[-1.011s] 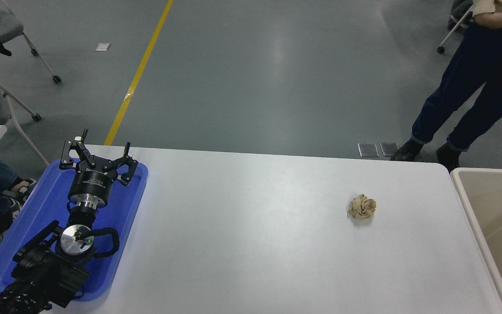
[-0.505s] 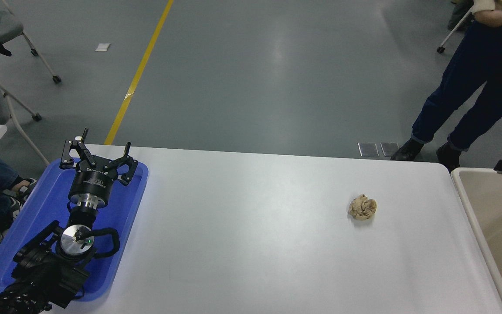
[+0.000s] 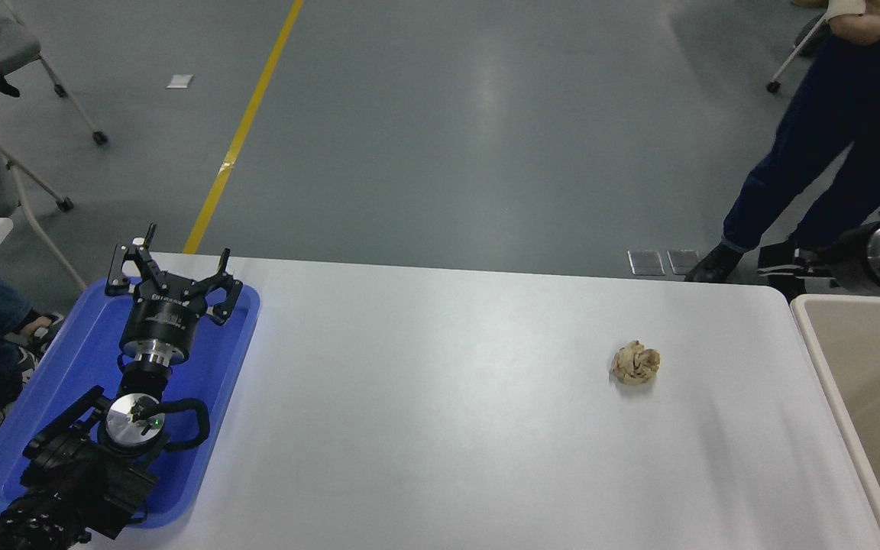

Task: Pick up foil plate and place in dustbin

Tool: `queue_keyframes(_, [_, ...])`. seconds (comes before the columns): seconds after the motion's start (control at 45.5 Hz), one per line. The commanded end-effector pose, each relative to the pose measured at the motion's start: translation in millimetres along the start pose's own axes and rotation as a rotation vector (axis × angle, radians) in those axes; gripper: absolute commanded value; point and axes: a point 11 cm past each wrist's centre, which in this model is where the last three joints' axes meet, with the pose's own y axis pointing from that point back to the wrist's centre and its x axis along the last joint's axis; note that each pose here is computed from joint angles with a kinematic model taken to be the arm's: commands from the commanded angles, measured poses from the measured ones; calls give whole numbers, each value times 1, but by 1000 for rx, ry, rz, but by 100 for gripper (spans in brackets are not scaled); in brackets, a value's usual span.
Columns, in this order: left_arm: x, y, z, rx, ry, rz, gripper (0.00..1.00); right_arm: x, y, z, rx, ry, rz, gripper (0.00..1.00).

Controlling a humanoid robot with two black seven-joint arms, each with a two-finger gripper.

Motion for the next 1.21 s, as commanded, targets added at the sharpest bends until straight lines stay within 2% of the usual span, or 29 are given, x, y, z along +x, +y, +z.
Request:
queue_keyframes(0.0, [1,1,0,0,0,1,100,-4,38,-72,80,169,-91,100])
queue_keyframes(0.176, [1,1,0,0,0,1,100,-8,54,-110,84,263,-228,100])
queue_keyframes(0.308, [1,1,0,0,0,1,100,-12,62,-137,101,242,-322,100])
queue_keyframes(0.418, [1,0,0,-1,1,1,100,-9,67,-153,95,236,-332,100])
queue_keyframes(0.593, [2,1,0,-1,0,4,100,-8,59,-167,2,260,-334,100])
queue_keyframes(0.769, [2,1,0,-1,0,4,100,-11,49,-190,10,249,-337,100])
queue_keyframes(1.055, [1,1,0,-2,1,3,100,-6,52,-155,-100,237,-338,100])
queue_keyframes(1.187, [1,1,0,-2,1,3,100,-5,55,-144,-92,191,-341,100])
